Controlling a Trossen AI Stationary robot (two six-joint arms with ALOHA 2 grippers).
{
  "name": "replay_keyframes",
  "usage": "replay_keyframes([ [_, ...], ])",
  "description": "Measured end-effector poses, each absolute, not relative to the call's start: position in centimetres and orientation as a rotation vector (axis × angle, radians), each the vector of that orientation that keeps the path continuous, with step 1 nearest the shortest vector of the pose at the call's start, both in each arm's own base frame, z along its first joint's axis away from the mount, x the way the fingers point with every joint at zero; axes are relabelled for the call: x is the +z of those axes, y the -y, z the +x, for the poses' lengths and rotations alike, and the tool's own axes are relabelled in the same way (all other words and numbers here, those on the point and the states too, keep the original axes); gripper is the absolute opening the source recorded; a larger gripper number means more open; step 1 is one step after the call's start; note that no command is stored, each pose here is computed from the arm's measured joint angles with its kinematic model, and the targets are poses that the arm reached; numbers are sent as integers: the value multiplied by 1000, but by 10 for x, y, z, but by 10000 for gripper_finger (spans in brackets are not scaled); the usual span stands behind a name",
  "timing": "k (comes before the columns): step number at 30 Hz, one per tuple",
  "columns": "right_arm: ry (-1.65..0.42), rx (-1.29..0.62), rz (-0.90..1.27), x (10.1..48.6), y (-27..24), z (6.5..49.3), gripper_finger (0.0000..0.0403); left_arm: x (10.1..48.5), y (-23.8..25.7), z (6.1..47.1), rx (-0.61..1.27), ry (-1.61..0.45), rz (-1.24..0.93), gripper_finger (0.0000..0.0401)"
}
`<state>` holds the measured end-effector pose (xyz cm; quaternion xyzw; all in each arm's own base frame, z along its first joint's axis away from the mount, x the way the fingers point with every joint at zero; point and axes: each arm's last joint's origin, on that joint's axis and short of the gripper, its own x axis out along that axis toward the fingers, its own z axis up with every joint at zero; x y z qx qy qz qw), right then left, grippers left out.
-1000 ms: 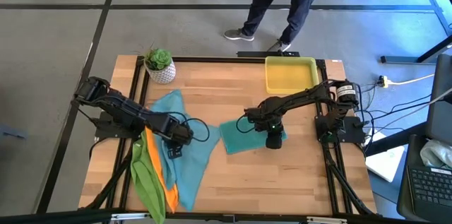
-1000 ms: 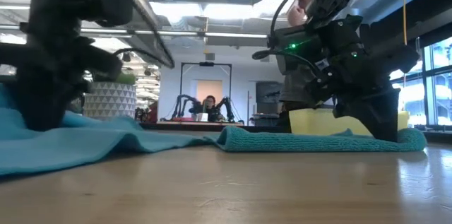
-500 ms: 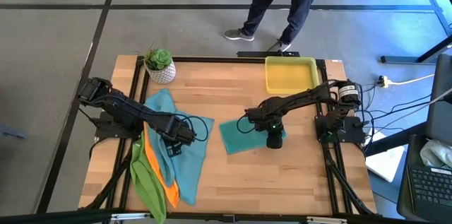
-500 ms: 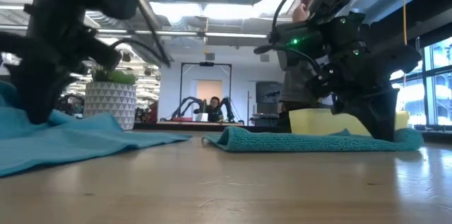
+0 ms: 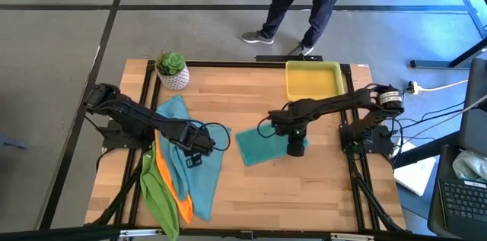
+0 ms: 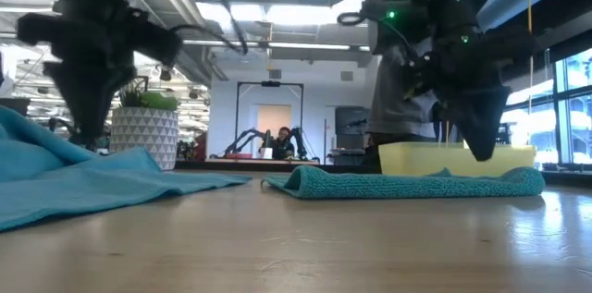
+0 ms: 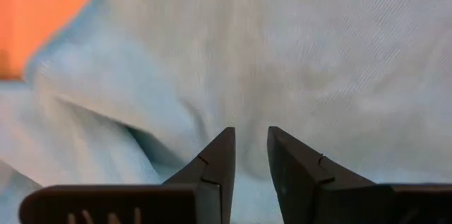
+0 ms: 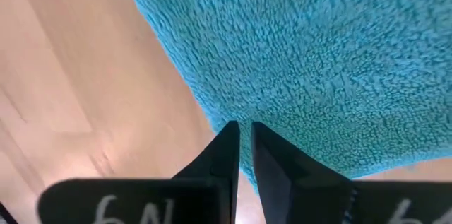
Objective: Fold microfiber towels
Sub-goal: Fold the right blue microfiber towel
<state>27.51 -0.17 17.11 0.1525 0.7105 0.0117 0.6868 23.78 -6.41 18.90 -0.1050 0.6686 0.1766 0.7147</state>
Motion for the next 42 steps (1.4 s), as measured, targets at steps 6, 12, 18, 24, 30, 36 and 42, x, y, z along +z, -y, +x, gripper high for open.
replay_keyframes([
  [6,-1450,-47,501,185,0,282,42,211,66,254,404,-1340,-170,78],
  [12,-1340,-87,613,193,-13,290,42,228,71,287,293,-1010,-115,78],
  [18,-1376,-173,632,183,-17,288,42,214,56,312,206,-792,-120,78],
  [24,-1457,-276,702,158,-15,270,42,184,32,333,146,-816,-231,78],
  [30,-1449,-311,674,158,-13,262,42,168,30,350,99,-758,-262,78],
  [36,-1448,-349,657,141,-8,252,42,143,37,350,78,-874,-322,78],
  [42,-1437,-305,616,129,-1,243,42,140,52,349,60,-892,-376,78],
])
